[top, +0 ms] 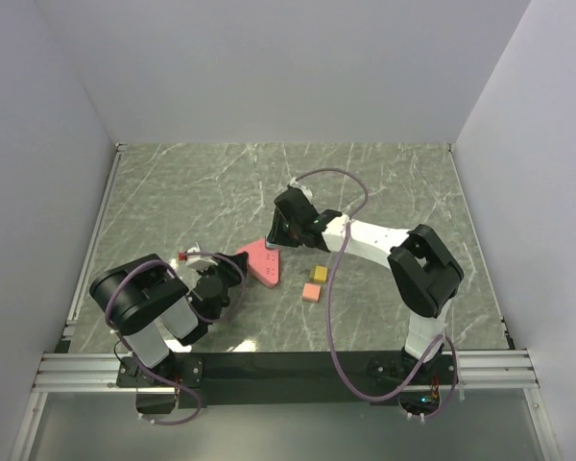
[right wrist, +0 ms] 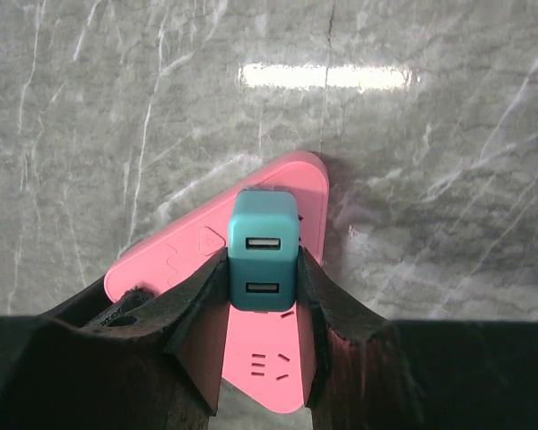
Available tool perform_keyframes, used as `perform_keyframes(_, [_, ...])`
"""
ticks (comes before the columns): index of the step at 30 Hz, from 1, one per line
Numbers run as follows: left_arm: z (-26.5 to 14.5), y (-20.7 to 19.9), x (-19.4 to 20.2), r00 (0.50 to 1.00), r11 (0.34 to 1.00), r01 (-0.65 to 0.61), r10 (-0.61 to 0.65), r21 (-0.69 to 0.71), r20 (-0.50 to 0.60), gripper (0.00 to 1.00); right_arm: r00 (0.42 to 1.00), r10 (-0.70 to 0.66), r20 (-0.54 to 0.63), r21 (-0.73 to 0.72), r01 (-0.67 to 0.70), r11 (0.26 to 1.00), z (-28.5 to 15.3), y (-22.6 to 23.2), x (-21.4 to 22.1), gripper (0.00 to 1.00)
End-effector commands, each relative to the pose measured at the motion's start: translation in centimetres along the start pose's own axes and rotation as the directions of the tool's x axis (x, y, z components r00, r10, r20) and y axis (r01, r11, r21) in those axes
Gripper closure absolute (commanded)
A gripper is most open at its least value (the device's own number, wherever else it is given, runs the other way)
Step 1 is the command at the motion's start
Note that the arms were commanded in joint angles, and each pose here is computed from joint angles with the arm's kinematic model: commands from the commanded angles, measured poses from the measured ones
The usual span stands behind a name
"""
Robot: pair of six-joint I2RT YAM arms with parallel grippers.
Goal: Insert the plug
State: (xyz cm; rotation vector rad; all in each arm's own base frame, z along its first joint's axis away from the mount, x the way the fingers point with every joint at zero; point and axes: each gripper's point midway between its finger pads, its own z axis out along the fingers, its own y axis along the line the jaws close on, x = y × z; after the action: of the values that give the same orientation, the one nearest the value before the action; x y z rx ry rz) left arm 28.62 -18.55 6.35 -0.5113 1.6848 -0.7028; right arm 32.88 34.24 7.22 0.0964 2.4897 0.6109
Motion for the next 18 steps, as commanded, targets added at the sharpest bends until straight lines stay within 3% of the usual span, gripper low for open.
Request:
perform_keyframes(1, [-1.2,-4.9,2.4,0.989,0.963,-0.065,0.096,0.262,-0.108,1.0,0.985,-0.068,-0.157,0.083,0.082,0.993,2.5,-3.1,4.4,1.0])
perform_keyframes(10, [-0.6,-5.5,2.8,0.986,0.956,-0.076,0.115,0.283,-0.124,1.0,0.97,-0.154,-0.189,0.09,0.173,0.981,2.9,-3.4,4.5,1.0])
perform_keyframes(18, [0.0,-5.1,3.2,0.981,0.963,-0.069,0.113,0.262,-0.158,1.0,0.977,-0.182,-0.111,0.013,0.184,0.983,1.1,-1.6,2.6,1.0])
